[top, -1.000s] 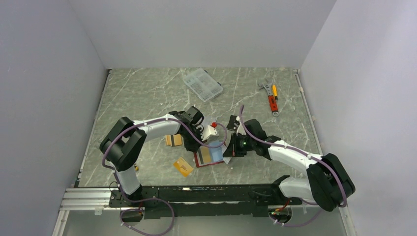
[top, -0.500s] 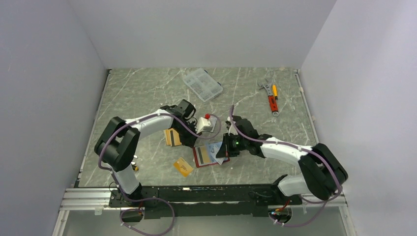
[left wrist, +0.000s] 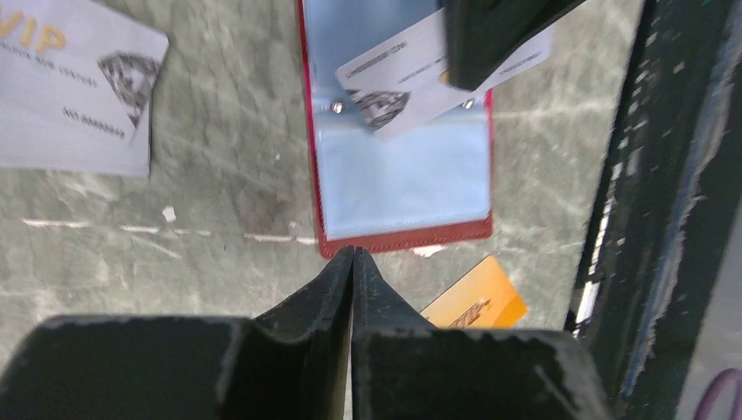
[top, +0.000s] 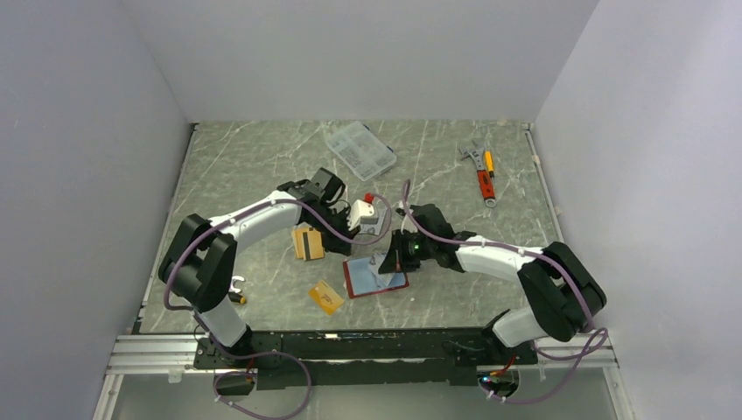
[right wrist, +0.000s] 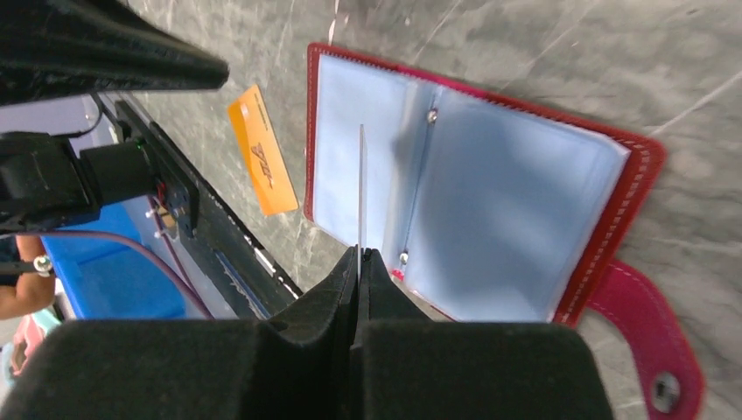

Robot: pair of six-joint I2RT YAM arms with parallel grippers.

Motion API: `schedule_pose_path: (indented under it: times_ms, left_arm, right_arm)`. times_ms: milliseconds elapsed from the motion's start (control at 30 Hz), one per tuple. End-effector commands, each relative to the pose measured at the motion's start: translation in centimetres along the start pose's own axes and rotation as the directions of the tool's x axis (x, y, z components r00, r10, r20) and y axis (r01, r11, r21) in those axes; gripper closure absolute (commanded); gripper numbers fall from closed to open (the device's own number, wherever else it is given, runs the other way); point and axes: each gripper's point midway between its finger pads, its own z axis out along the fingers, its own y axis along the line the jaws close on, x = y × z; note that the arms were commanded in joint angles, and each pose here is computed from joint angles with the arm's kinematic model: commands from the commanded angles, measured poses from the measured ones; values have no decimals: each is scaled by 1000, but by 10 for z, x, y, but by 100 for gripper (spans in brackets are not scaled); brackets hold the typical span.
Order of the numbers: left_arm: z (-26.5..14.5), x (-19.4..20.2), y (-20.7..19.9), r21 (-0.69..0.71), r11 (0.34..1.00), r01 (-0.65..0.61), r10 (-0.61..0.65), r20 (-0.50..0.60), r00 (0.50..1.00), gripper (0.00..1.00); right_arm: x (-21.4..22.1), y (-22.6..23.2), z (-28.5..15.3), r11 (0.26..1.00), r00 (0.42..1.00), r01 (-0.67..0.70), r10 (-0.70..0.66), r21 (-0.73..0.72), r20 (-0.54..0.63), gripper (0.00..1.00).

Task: Put the credit cards into the card holder

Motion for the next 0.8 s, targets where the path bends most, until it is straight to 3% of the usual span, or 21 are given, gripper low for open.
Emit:
schedule_pose_path:
  times_ms: [0,167,333,500,767]
  left_arm:
    - [-15,-49,-2,105,992,65,-84,190,978,86]
    - [-44,-75,-2,332,911,243,-359,352,865,65]
    - [-55,-83,-12,490,814,312,-525,390,756,63]
    - [-67,-92,-22,571,770,285,-576,427,697,60]
    - [-88,-92,-21,605,760,236,-585,481,653,58]
  right_arm:
    - [-29,20,-18,995,993,73,-66,-68,95,100]
    - [-45,31,-34,989,976,102,-79,-108,205,100]
    - [-71,63,-56,968,931,162,-86,-190,356,100]
    - [-81,91,-61,935,929,205,-93,-289,359,100]
    - [-81,112,-64,890,934,236,-97,-390,344,100]
